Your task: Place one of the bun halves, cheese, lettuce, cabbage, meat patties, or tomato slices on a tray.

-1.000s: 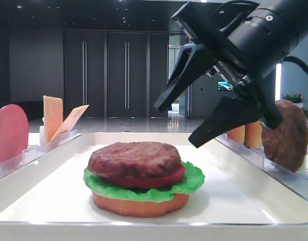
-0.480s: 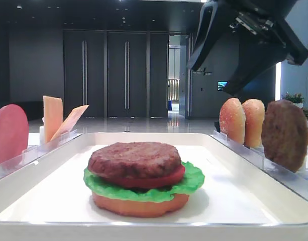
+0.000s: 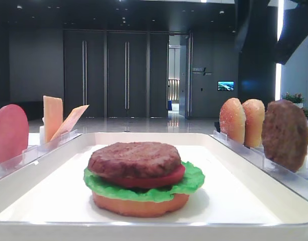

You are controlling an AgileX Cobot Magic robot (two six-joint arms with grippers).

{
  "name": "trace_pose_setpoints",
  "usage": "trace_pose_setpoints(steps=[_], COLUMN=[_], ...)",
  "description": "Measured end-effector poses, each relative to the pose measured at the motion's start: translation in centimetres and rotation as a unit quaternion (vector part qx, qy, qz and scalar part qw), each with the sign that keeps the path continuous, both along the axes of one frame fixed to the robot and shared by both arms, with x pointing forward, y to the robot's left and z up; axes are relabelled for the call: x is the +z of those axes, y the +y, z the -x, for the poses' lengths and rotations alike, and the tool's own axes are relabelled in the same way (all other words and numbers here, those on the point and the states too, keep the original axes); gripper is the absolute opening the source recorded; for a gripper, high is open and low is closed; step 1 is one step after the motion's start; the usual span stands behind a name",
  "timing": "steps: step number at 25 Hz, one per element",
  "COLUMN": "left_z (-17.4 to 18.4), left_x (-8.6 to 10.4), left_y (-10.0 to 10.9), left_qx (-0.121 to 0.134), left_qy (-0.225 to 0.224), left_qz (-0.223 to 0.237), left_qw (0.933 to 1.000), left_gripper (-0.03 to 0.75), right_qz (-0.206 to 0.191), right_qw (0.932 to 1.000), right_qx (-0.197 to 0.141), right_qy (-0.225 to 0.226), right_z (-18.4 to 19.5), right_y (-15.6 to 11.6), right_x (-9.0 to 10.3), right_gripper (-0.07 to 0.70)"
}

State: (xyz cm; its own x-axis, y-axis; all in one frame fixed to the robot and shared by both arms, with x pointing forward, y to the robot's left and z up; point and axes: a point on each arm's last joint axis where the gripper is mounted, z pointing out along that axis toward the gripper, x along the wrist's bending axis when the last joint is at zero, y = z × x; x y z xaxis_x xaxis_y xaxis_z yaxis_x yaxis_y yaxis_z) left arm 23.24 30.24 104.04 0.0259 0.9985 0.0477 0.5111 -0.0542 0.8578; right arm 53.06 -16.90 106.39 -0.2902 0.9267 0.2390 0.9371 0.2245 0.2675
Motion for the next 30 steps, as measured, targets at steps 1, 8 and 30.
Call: trace_pose_setpoints(steps=[1,8,30], left_z=[0.0,0.0,0.0], left_x=[0.0,0.0,0.0], left_y=[0.0,0.0,0.0], left_qx=[0.000,0.000,0.000], left_qy=[0.000,0.000,0.000], left_qz=[0.000,0.000,0.000], left_qw=[1.0000,1.0000,1.0000], left_gripper=[0.345,0.345,0.345], right_qz=[0.002,0.051,0.073], right_qw=[1.0000,0.9971,0.9863], right_qx=[-0.003,-0.055,-0.148], right_qy=[0.001,0.016,0.012], right_z=[-0.1,-1.3,1.1], right_y=[-0.3,-5.4,-14.1], right_x=[0.2,0.2,2.0], right_gripper=[0.417,0.417,0.417])
